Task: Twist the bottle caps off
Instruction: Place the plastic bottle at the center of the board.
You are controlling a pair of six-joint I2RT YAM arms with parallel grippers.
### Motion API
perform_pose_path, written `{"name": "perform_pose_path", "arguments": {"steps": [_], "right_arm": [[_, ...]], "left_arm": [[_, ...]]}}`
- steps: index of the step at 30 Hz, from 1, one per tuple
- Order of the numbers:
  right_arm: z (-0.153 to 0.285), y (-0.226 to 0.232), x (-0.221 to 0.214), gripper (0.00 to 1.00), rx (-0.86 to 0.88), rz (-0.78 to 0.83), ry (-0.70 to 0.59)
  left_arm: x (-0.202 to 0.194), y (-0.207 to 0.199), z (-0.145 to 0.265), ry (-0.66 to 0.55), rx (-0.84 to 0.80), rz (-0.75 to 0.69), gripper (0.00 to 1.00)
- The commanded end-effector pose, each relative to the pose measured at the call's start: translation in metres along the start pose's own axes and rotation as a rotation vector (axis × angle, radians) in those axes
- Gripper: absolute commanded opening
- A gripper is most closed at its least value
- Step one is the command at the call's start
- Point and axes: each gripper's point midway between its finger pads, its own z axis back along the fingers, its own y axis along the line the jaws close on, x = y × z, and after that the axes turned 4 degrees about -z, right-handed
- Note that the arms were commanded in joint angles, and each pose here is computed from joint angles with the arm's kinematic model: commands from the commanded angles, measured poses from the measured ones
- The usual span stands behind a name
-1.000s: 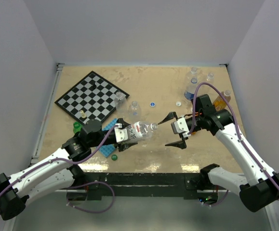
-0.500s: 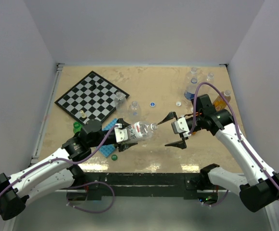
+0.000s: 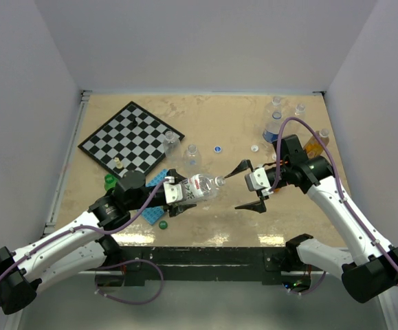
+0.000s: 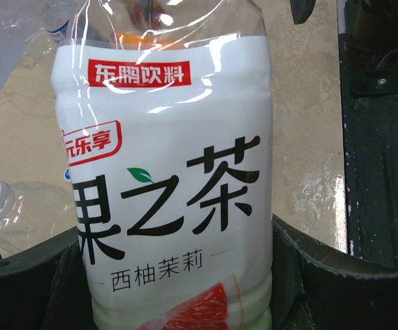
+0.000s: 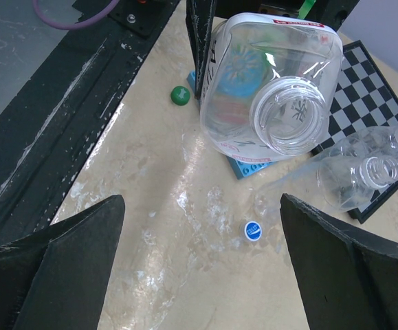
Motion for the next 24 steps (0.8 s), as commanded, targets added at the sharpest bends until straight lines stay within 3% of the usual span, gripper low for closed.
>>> {"name": "perform_pose_path", "arguments": {"steps": [1,24], "right_arm": [[0.0001,-0.0009,0.0073,0.98,-0.003,0.008,-0.033],[0.0003,-0.0015,0.0075,0.98,-0.001,0.011,-0.031]], "left_arm": [[0.0121,0.0025,-0.0019,-0.057,0.002,-0.018,0.0],[0.012,0.0015,-0.0025,-0.058,-0.005,-0.016,0.0]]}}
